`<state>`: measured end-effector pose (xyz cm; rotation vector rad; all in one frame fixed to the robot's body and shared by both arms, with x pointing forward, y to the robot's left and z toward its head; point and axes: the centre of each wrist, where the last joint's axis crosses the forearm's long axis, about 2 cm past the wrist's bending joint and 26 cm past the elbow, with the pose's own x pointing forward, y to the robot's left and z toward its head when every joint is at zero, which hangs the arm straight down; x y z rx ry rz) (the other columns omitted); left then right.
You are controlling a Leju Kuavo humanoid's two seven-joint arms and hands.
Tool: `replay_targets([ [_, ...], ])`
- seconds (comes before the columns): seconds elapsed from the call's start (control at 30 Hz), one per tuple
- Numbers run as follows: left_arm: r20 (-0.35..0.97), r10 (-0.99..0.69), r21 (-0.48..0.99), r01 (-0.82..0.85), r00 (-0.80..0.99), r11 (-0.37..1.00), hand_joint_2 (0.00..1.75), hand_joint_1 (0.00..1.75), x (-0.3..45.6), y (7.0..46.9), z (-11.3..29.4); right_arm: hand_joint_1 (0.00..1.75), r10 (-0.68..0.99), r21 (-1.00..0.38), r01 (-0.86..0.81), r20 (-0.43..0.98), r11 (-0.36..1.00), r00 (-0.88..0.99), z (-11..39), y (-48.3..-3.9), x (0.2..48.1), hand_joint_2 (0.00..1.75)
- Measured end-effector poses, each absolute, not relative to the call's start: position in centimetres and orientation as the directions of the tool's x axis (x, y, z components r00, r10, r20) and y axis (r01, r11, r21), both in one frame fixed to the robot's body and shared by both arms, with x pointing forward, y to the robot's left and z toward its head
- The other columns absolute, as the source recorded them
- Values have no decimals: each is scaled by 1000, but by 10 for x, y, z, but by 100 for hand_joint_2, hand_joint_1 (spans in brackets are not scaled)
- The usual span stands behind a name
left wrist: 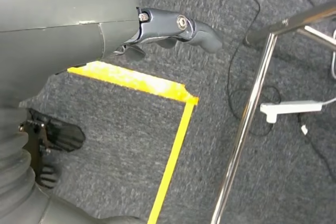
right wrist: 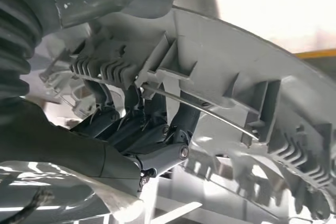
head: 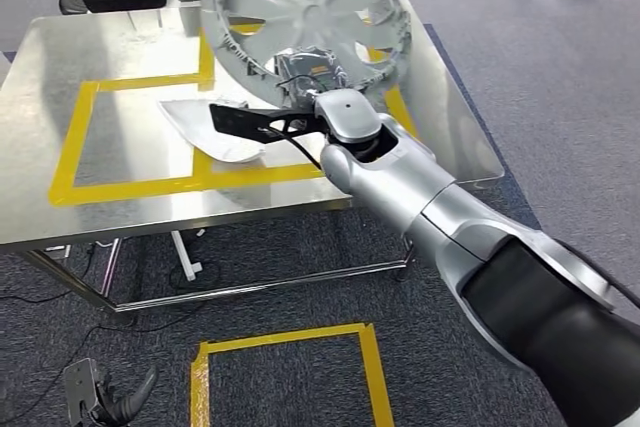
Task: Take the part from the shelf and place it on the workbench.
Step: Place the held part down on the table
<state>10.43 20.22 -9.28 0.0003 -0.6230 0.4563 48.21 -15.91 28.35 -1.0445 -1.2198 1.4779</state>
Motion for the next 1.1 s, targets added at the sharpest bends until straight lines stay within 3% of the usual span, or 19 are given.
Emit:
replay_targets([
  [0.1,555,411,-146,-401,723,904,175,0,101,198,-93,175,985,-981,-153,-101,-122,-142,285,-169,487,175],
  [0.23,549,406,-145,-395,731,907,175,0,95,196,-94,0,980,-960,-198,-188,-197,-66,284,-182,490,0],
  [0.43,558,393,-101,-410,731,906,175,0,88,200,-96,0,967,-947,-198,-246,-253,-59,288,-199,495,0],
  [0.57,567,399,-87,-430,720,899,0,0,88,201,-96,0,965,-949,-175,-255,-262,-60,294,-206,498,0],
  [0.73,564,387,-62,-430,729,901,0,0,89,201,-96,0,964,-959,-120,-244,-256,-105,297,-210,500,0],
  [0.87,559,372,-60,-411,741,910,0,0,92,200,-95,0,931,-974,124,-218,-189,-294,299,-206,498,0],
  [0.97,563,385,-67,-425,731,903,0,0,91,200,-95,0,873,-962,272,-114,22,-474,291,-196,491,0],
  [1.1,576,416,-66,-467,704,882,0,0,86,198,-96,0,748,-878,264,145,399,-648,277,-172,469,0],
])
